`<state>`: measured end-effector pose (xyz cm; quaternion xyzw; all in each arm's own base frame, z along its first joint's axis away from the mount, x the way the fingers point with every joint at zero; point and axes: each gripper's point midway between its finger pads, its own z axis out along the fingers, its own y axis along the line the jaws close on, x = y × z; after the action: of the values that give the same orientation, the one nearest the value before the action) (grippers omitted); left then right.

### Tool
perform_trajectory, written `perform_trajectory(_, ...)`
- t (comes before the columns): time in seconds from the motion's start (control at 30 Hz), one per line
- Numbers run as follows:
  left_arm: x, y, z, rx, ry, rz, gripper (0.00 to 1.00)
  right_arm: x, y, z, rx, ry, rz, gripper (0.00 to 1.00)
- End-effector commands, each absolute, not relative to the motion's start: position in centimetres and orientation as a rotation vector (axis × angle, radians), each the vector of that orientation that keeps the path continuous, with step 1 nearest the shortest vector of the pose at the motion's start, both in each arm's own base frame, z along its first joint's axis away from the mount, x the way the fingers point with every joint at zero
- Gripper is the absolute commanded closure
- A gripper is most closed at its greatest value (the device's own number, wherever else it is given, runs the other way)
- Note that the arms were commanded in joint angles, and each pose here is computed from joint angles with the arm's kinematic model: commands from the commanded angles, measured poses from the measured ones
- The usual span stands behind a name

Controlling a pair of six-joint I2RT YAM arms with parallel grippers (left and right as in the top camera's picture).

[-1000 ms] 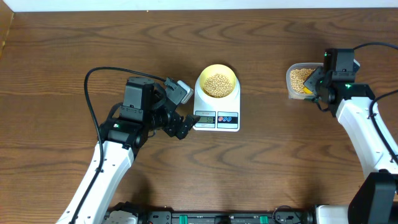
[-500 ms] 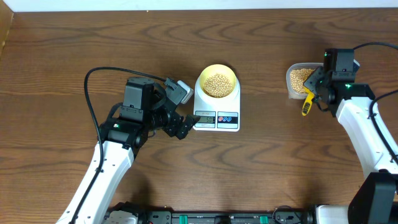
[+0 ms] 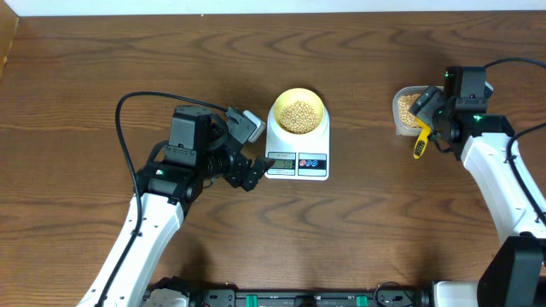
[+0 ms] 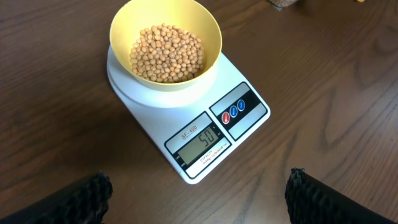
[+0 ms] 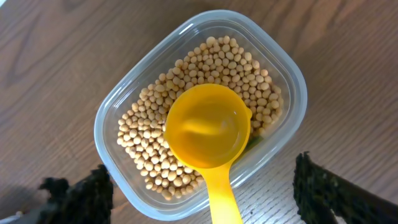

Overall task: Scoop item into bowl and weigh 50g on scale
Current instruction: 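Lay the scoop down in the tub and open the right gripper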

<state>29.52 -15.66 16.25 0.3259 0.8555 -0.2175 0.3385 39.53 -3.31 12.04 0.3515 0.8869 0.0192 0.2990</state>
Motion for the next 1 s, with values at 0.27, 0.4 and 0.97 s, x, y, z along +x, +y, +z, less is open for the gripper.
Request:
perform_trajectory(0.27, 29.5, -15.5, 16.4, 0.846, 2.225, -0.556, 0.09, 39.7, -2.8, 12.0, 0.839, 2.4, 0.062, 0.01)
perform_trajectory(0.4, 29.5, -15.5, 16.4, 0.846, 2.225, -0.556, 0.09, 39.8, -2.0, 11.9, 0.74, 2.439, 0.096, 0.01)
perform_trajectory(0.97, 29.5, -15.5, 16.4, 0.846, 2.226, -0.556, 0.09, 39.0, 1.0, 11.4, 0.26, 2.584, 0.189, 0.01)
